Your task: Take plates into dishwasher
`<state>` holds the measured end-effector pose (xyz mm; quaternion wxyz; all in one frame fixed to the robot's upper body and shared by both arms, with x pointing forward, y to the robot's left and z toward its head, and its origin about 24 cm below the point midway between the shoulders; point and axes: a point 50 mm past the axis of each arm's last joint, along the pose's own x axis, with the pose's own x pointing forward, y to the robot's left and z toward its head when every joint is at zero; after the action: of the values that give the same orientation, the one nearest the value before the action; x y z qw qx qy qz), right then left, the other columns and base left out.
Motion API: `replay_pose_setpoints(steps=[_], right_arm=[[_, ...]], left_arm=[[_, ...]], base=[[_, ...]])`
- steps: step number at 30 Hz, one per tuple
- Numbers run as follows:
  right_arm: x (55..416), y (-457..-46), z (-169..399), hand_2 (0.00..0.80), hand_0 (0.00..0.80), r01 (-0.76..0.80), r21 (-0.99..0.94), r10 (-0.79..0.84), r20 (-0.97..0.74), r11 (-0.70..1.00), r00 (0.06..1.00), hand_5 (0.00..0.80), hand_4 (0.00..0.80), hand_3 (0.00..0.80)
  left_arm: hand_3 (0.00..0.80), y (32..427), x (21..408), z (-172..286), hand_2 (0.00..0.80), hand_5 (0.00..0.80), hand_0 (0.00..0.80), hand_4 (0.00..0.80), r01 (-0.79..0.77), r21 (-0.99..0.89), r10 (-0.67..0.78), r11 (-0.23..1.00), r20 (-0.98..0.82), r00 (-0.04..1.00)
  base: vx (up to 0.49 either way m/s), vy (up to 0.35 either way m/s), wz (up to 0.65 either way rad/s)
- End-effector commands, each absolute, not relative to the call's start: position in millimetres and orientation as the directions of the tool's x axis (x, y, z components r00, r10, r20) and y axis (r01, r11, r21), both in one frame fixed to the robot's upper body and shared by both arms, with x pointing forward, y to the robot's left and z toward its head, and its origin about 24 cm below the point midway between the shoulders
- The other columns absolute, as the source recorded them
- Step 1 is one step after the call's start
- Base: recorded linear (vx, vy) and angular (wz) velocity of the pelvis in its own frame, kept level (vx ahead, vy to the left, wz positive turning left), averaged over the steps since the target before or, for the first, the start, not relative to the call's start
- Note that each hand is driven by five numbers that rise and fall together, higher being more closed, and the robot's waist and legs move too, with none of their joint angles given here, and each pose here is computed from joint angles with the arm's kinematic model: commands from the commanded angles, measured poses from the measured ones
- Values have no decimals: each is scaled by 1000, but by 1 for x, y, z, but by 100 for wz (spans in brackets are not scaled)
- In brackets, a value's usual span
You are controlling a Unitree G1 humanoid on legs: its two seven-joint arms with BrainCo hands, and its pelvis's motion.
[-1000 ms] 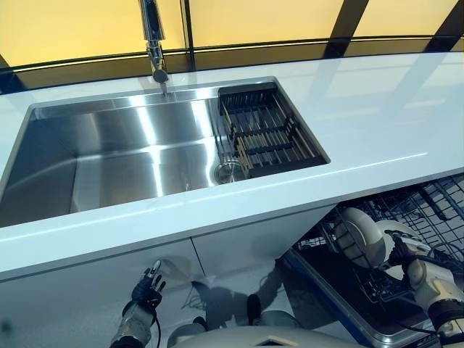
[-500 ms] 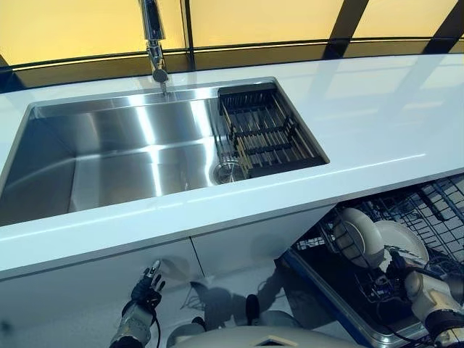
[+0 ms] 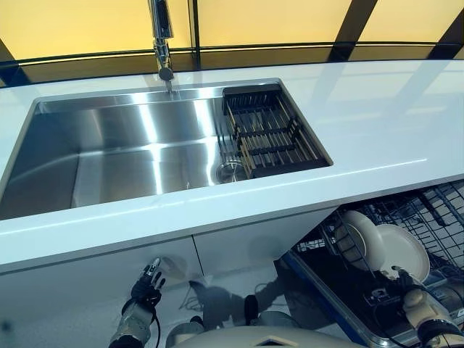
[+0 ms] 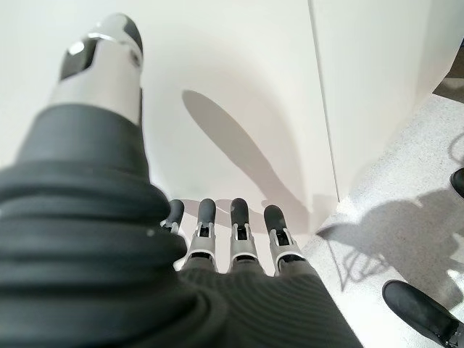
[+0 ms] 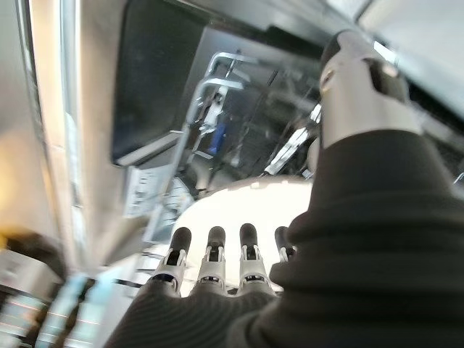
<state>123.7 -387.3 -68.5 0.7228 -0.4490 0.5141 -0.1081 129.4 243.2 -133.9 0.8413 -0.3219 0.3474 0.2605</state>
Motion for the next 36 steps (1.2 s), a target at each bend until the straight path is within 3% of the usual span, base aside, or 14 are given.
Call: replay_pose_setpoints(steps=[1,8,26,36], right_arm=[[128,-405,-54,0,0,-209,-815,-688,-571,540,447,0,0,0],[117,-404,-57,0,0,-181,-829,-702,-547,528,456,0,0,0],[156,-394,-29,0,0,-75,-847,-625,-446,527,640,0,0,0],[176,-377,-27,0,0,27,-812,-590,-400,582,701,0,0,0]], left_arm=[[0,251,149,-125,0,0,0,0,-643,-396,242,656,-697,675],[0,249,145,-128,0,0,0,0,-639,-380,231,668,-711,664],[0,236,133,-140,0,0,0,0,-605,-328,151,726,-781,606],[0,271,125,-132,0,0,0,0,-703,-268,292,658,-771,566]], base=[[0,0,0],[-4,3,-2],[-18,60,-2],[-179,-21,-32]])
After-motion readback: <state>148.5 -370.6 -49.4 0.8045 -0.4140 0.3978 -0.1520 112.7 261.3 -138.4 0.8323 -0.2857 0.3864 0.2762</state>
